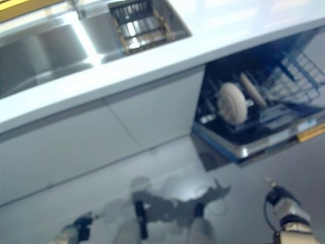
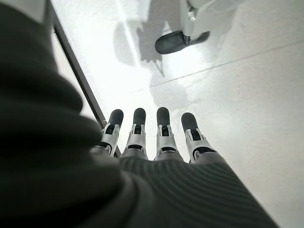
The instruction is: Take plates into dishwasher
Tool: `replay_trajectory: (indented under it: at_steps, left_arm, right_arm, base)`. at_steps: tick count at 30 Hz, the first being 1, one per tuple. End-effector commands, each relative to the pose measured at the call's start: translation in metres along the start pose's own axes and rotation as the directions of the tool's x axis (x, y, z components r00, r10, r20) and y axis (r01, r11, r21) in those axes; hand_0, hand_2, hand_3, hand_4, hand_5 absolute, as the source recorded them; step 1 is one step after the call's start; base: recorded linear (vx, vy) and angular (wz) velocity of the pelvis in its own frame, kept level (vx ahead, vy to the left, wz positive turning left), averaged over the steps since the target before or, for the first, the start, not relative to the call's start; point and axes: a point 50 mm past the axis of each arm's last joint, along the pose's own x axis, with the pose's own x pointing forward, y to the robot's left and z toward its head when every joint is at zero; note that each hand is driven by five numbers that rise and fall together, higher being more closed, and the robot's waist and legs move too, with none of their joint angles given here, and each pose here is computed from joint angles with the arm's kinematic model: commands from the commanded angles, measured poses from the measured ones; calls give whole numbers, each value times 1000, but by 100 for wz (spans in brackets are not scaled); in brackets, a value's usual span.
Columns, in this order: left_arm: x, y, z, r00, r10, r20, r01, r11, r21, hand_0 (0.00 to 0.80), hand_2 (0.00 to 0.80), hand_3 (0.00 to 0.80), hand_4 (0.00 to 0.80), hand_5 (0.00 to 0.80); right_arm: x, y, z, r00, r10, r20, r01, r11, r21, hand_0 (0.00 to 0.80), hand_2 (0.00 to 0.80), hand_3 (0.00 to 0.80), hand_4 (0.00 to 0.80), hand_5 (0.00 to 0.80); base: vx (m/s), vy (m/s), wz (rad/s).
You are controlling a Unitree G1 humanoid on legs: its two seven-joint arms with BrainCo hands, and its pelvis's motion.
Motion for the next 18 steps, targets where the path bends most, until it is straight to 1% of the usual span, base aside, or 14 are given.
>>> replay_trajectory:
  at_steps: [1,4,6,11,14,17,18]
  left_arm:
    - [1,-1,6,999,-7,37,9,999,-42,0,0,0,0,0]
    - [0,-3,2,999,-17,36,19,998,-59,0,0,0,0,0]
    - [-2,4,1,999,-4,32,6,998,-66,0,0,0,0,0]
    - [-4,17,-4,1000,11,26,-9,998,-65,0,0,0,0,0]
    - [-5,17,-4,999,14,41,-11,998,-68,0,0,0,0,0]
    - [-6,18,-1,998,16,54,-11,997,-79,0,0,0,0,0]
    - [-6,18,-1,998,20,57,-15,996,-85,0,0,0,0,0]
  right_arm:
    - [0,-1,12,996,-66,56,55,982,182,0,0,0,0,0]
    - [-2,-2,29,990,-122,65,105,971,215,0,0,0,0,0]
    - [-3,-9,39,987,-152,59,135,963,232,0,0,0,0,0]
    - [-6,-17,64,987,-135,87,103,949,299,0,0,0,0,0]
    - [-11,-8,87,987,-48,153,-16,921,388,0,0,0,0,0]
    - [-20,13,116,968,47,245,-165,857,489,0,0,0,0,0]
    - [-24,22,126,958,90,274,-228,817,529,0,0,0,0,0]
  base:
    - [11,8,21]
    - [-25,27,10]
    - [-18,-23,9]
    - [7,-50,4]
    - [-30,-27,6]
    - [-60,-11,1]
    - [-68,-17,6]
